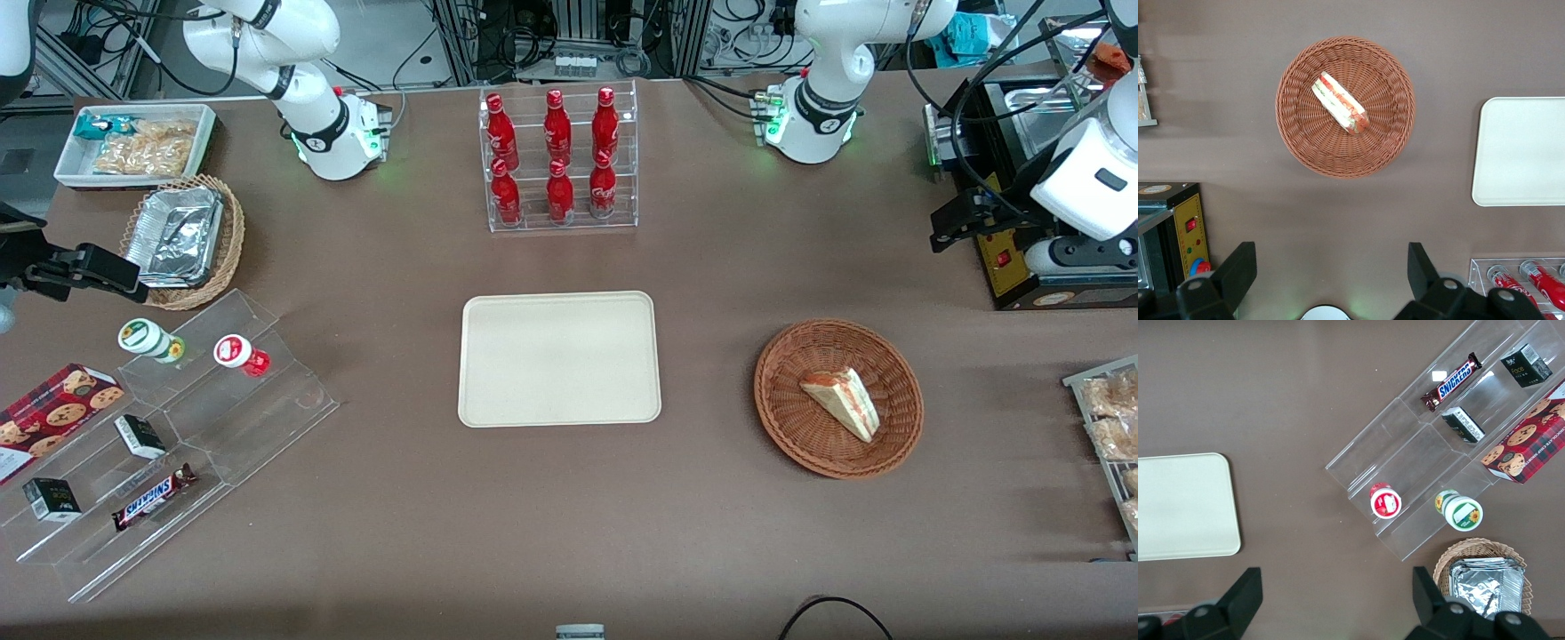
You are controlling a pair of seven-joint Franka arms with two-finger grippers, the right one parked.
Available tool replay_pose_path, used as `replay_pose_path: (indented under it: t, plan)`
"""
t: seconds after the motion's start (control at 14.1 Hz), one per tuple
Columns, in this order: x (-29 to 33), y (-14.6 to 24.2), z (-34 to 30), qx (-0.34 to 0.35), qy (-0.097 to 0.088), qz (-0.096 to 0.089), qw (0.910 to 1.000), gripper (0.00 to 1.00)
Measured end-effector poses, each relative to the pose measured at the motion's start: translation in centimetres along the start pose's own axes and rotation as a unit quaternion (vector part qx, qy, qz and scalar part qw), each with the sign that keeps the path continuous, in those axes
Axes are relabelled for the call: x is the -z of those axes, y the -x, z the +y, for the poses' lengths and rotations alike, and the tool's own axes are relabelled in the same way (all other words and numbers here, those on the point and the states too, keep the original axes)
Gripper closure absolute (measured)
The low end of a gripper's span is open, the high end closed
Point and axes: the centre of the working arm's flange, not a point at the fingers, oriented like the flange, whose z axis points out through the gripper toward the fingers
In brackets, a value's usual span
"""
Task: Place sandwich from basket to tray
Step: 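Move the left gripper out over the wicker basket, then lower the left gripper onto the wrapped sandwich and close on it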
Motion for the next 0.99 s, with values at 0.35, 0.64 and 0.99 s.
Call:
replay_pose_path:
  t: [0.35, 0.64, 0.99]
  plan:
    - [0.0, 0.0, 0.0, 0.0, 0.0, 0.0, 1.0, 0.0]
    - [-2.2, -1.3, -0.4, 0.025, -0.013, -0.02, 0.9994, 0.0]
    - [-13.8, -6.5, -0.2, 0.093, -0.026, -0.092, 0.9911, 0.0]
